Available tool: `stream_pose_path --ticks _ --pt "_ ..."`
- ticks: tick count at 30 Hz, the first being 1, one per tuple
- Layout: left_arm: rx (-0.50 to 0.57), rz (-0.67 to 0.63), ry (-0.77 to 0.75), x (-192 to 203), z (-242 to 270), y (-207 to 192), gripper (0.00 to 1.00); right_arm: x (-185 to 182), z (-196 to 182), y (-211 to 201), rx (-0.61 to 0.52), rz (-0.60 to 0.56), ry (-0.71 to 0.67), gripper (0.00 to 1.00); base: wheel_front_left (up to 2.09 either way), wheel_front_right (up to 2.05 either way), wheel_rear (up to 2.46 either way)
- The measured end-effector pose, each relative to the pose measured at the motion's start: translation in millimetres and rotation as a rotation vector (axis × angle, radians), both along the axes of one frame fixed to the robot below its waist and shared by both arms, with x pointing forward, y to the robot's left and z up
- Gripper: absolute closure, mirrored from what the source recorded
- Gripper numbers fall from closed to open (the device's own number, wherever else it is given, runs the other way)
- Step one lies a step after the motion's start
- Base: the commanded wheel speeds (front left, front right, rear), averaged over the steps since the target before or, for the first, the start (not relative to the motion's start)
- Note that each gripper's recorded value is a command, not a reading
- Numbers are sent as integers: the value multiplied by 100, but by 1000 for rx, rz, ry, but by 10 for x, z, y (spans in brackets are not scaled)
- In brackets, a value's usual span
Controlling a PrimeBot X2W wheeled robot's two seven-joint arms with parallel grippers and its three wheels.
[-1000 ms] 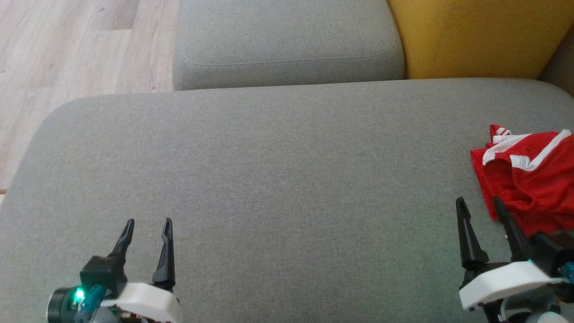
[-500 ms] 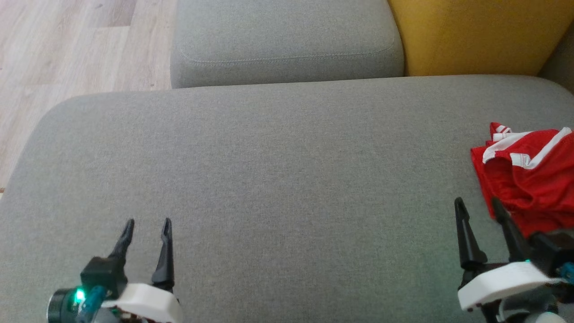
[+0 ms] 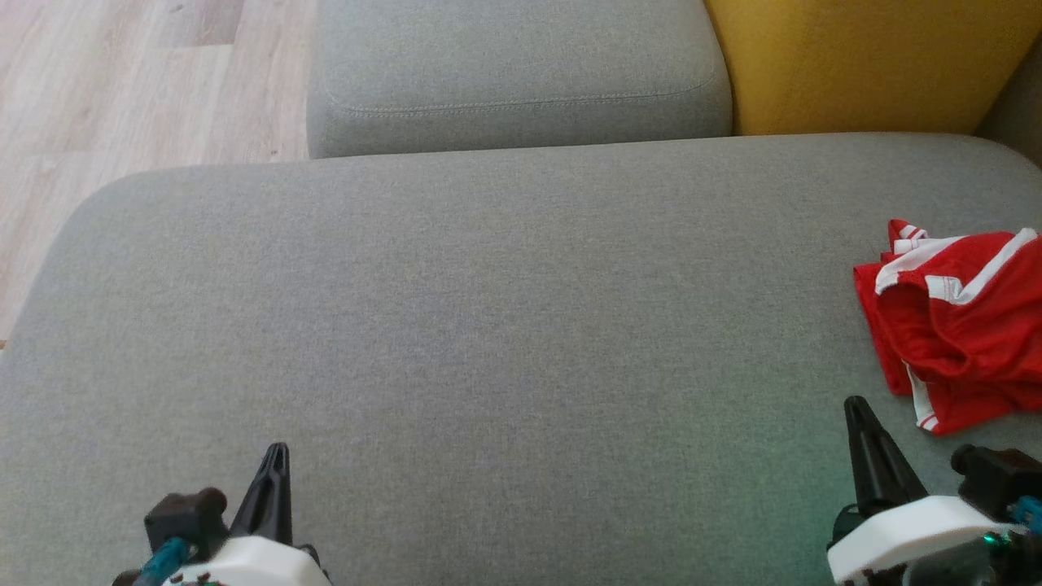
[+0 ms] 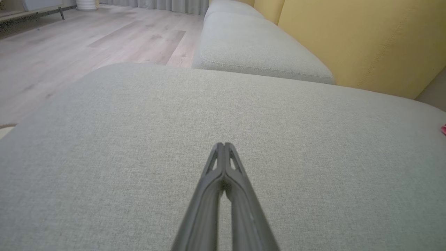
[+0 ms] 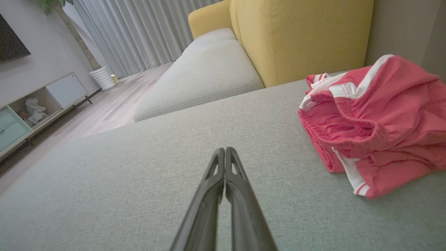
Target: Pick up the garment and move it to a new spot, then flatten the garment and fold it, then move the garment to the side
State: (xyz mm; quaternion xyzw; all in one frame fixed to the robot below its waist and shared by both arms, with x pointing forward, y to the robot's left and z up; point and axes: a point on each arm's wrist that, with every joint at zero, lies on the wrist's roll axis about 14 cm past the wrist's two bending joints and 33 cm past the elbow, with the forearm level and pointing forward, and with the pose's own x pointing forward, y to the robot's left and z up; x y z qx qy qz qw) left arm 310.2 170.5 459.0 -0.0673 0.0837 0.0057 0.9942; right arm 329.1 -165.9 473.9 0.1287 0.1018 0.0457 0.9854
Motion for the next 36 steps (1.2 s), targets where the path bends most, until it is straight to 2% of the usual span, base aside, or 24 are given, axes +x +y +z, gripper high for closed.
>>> stream_pose_path --ticks 36 --pt "-417 81 91 158 -120 70 100 93 -38 -40 406 -82 25 100 0 0 0"
